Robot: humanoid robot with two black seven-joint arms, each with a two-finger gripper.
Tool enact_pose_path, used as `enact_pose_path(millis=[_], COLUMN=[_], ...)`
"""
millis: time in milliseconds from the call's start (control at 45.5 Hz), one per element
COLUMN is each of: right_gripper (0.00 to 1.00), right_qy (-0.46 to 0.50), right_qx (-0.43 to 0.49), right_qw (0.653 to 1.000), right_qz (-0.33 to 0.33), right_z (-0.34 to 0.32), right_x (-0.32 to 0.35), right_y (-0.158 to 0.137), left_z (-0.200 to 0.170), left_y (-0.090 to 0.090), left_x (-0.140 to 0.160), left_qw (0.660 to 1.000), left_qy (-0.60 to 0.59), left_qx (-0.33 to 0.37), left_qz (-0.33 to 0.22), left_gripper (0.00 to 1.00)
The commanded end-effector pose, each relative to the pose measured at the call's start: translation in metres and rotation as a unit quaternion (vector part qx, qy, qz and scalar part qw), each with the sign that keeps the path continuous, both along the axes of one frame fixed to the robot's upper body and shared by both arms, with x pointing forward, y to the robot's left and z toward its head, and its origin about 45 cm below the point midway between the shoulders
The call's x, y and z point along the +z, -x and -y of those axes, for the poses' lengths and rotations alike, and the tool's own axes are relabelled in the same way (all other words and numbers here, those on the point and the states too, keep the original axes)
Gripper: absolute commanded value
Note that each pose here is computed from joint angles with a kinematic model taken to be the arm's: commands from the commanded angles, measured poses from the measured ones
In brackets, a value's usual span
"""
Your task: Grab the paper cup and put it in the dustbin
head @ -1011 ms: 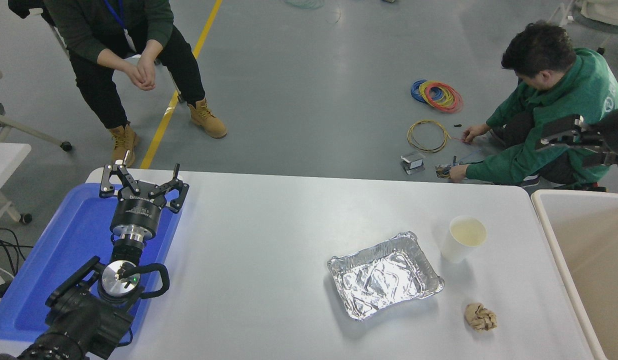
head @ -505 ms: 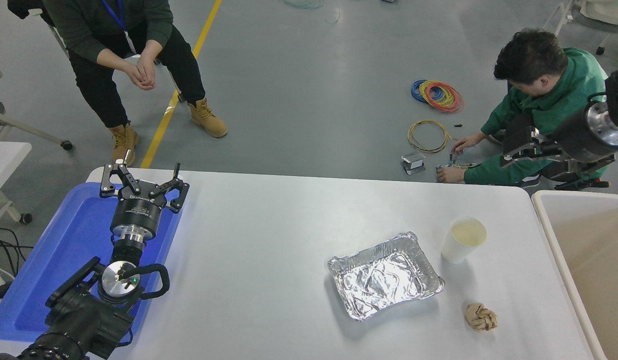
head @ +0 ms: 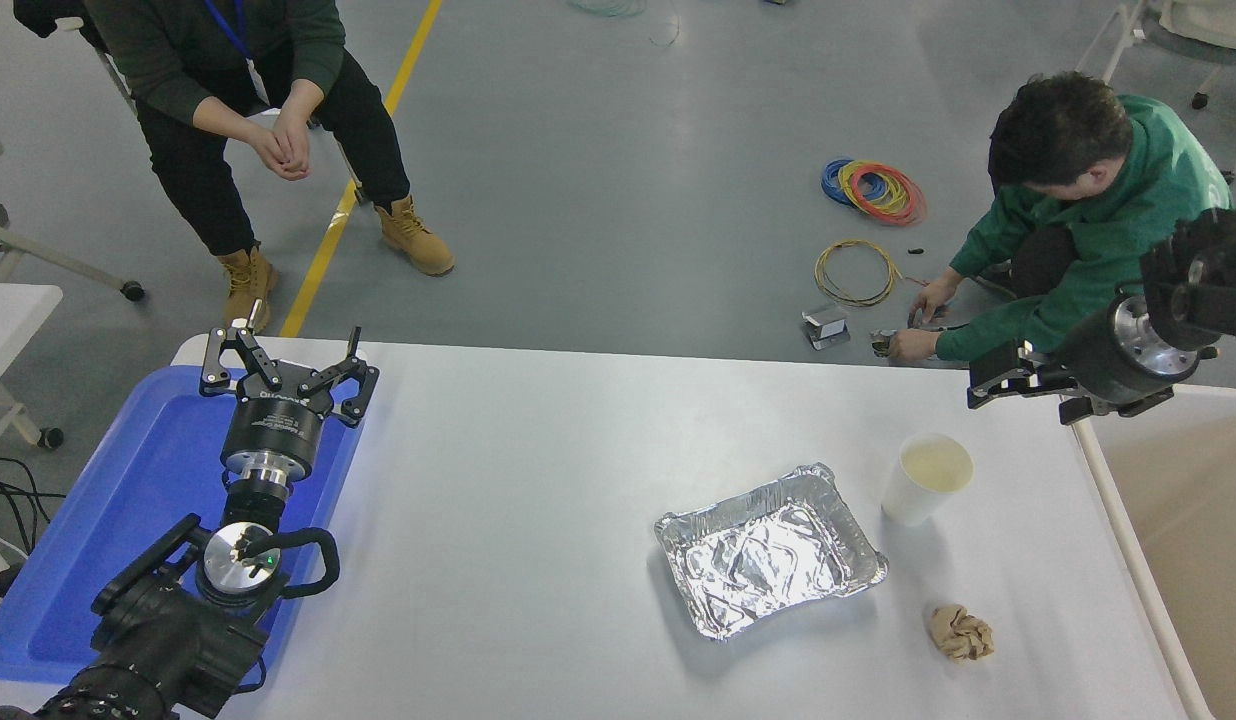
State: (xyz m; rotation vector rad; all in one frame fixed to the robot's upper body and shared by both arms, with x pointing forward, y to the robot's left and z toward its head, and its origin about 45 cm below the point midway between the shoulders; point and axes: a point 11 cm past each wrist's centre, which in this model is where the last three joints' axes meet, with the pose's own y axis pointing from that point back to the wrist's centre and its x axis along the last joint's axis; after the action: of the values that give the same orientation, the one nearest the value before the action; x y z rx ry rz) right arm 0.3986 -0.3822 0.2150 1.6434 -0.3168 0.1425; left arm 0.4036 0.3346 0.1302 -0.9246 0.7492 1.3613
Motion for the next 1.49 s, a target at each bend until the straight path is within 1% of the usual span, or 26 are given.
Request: enact_pose_path(millis=[0, 264, 725, 967, 1055, 1143, 1187, 1231, 1275, 1319, 1385, 1473], right_gripper=[1.0, 1.0, 1.0, 0.97, 0.9, 0.76, 0.65, 0.51, 0.41, 0.36, 0.33, 0.19], right_qy=[-0.012, -0.007, 0.009, 0.023, 0.027, 0.03, 0.031, 0.032, 0.032, 0.031, 0.031, 0.03], right_qx=[0.009, 0.025, 0.022, 0.032, 0.038, 0.041, 0.042, 0.042, 0.044, 0.044, 0.044, 0.045], right_qw=[1.0, 0.999, 0.999, 0.998, 0.997, 0.997, 0.997, 0.997, 0.997, 0.997, 0.997, 0.997], right_qz=[0.005, 0.024, 0.038, 0.052, 0.056, 0.06, 0.061, 0.06, 0.058, 0.056, 0.056, 0.055], right_z=[-0.009, -0.016, -0.004, -0.001, 0.0, 0.002, 0.002, 0.003, 0.002, 0.002, 0.002, 0.002], right_x=[-0.039, -0.077, -0.084, -0.099, -0.103, -0.106, -0.107, -0.108, -0.11, -0.11, -0.111, -0.112], right_y=[0.011, 0.017, 0.012, 0.011, 0.013, 0.015, 0.015, 0.016, 0.017, 0.018, 0.019, 0.02], left_z=[0.0, 0.0, 0.0, 0.0, 0.0, 0.0, 0.0, 0.0, 0.0, 0.0, 0.0, 0.0], left_y=[0.0, 0.0, 0.0, 0.0, 0.0, 0.0, 0.0, 0.0, 0.0, 0.0, 0.0, 0.0], left_x=[0.0, 0.0, 0.0, 0.0, 0.0, 0.0, 0.0, 0.0, 0.0, 0.0, 0.0, 0.0], left_qw=[1.0, 1.0, 1.0, 1.0, 1.0, 1.0, 1.0, 1.0, 1.0, 1.0, 1.0, 1.0], left_qy=[0.0, 0.0, 0.0, 0.0, 0.0, 0.0, 0.0, 0.0, 0.0, 0.0, 0.0, 0.0], left_qx=[0.0, 0.0, 0.0, 0.0, 0.0, 0.0, 0.0, 0.0, 0.0, 0.0, 0.001, 0.0], left_qz=[0.0, 0.0, 0.0, 0.0, 0.0, 0.0, 0.0, 0.0, 0.0, 0.0, 0.0, 0.0], left_gripper=[1.0, 1.0, 1.0, 1.0, 1.0, 1.0, 1.0, 1.0, 1.0, 1.0, 1.0, 1.0])
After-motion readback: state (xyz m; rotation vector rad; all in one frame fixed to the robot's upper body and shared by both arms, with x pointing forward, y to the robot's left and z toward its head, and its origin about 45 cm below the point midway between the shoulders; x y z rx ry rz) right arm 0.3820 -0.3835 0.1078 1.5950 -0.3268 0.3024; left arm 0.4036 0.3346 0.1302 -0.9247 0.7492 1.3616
